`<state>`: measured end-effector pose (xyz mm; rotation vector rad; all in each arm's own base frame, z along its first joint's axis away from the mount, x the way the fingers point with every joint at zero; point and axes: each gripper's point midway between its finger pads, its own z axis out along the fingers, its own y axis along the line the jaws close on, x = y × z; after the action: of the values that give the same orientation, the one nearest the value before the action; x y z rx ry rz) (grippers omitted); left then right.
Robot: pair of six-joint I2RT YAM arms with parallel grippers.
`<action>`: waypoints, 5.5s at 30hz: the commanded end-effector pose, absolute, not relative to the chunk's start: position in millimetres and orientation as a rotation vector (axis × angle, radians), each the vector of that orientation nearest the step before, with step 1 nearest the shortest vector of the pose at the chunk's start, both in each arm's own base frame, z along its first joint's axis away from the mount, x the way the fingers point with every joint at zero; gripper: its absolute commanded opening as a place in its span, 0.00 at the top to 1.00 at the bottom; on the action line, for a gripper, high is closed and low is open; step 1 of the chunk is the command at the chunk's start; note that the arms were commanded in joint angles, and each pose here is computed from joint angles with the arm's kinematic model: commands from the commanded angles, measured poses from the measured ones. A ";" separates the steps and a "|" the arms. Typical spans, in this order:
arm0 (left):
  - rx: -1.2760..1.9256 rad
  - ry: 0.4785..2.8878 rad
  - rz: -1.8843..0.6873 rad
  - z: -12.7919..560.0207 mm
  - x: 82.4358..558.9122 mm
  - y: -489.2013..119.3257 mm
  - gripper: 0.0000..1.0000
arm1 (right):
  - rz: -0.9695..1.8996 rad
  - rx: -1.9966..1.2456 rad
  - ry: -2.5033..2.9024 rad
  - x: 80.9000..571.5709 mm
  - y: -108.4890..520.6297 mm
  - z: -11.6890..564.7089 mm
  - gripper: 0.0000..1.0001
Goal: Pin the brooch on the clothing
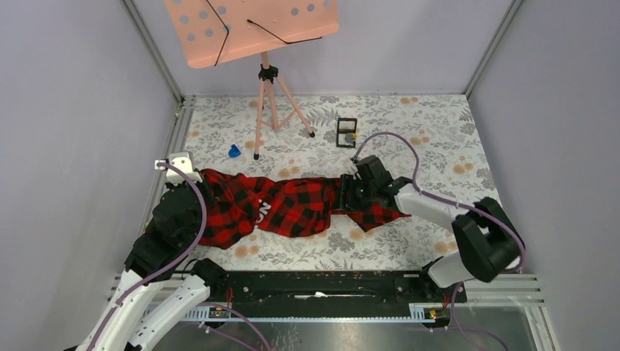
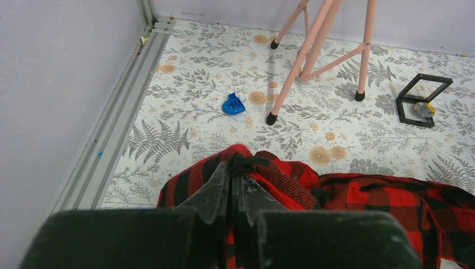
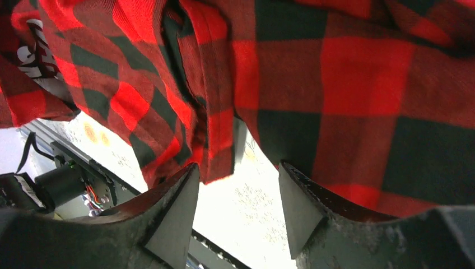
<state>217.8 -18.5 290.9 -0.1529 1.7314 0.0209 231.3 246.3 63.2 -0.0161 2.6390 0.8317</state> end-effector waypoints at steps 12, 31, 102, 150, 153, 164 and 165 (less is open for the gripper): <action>-0.184 1.730 0.020 291.3 230.9 -19.6 1.00 | 0.865 -0.092 2.586 279.8 293.8 66.9 0.46; -0.166 1.749 -0.081 297.1 240.1 -35.9 1.00 | 0.769 -0.194 2.504 281.8 265.9 159.6 1.00; -0.613 2.120 -1.019 102.5 252.7 -185.7 0.15 | 0.436 0.400 2.667 246.2 97.0 66.6 0.21; 0.370 0.939 -0.461 622.8 122.9 -86.5 1.00 | 0.418 0.131 1.367 177.2 41.6 605.3 1.00; 0.399 0.873 -0.502 646.8 96.4 -84.5 1.00 | 0.451 0.091 1.319 153.4 45.2 620.8 1.00; 0.387 0.788 -0.629 686.5 57.0 -80.6 1.00 | 0.522 0.197 1.660 222.6 65.9 471.2 1.00; 0.384 0.800 -0.636 685.6 61.6 -82.9 1.00 | 0.520 0.223 1.722 232.4 67.3 443.7 1.00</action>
<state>34.7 -64.2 682.6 0.3830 0.7524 -0.5809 184.6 56.5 524.6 0.1371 1.5215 0.4930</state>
